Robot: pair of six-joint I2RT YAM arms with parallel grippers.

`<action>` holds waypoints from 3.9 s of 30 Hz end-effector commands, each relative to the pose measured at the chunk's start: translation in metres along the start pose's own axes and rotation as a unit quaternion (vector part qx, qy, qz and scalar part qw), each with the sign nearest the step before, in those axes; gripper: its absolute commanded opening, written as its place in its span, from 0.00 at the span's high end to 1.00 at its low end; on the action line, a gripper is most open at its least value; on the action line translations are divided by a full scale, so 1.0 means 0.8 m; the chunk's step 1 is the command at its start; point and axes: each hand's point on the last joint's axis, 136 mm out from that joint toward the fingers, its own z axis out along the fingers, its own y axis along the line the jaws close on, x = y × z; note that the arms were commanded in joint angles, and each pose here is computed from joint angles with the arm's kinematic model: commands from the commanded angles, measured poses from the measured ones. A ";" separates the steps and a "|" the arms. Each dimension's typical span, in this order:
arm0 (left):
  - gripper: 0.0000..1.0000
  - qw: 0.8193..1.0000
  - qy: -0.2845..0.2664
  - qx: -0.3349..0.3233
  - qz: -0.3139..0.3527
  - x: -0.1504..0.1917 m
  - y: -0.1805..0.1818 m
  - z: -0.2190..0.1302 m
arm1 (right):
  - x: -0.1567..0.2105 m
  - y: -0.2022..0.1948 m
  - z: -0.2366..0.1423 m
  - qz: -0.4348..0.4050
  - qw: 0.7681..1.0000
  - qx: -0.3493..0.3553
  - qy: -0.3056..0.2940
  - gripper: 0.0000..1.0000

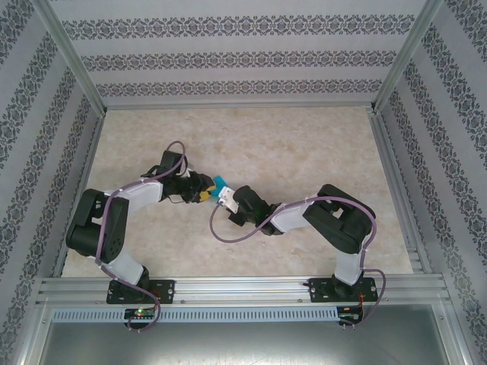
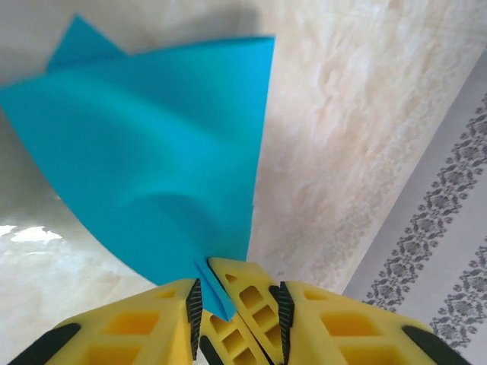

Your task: Fold a paper plane with a square sheet of paper (pick it up from the middle)

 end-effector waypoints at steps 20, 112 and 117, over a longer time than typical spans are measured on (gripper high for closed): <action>0.51 0.995 -0.061 0.052 0.054 -0.006 0.008 -0.035 | -0.035 0.000 -0.018 0.293 0.947 -0.135 -0.006 1.00; 0.66 0.993 0.006 0.056 0.103 0.021 0.019 0.068 | 0.011 0.016 0.023 0.541 0.804 -0.222 0.108 1.00; 0.67 0.996 0.016 0.026 0.081 0.025 0.044 0.074 | 0.013 0.017 0.023 0.542 0.803 -0.222 0.112 1.00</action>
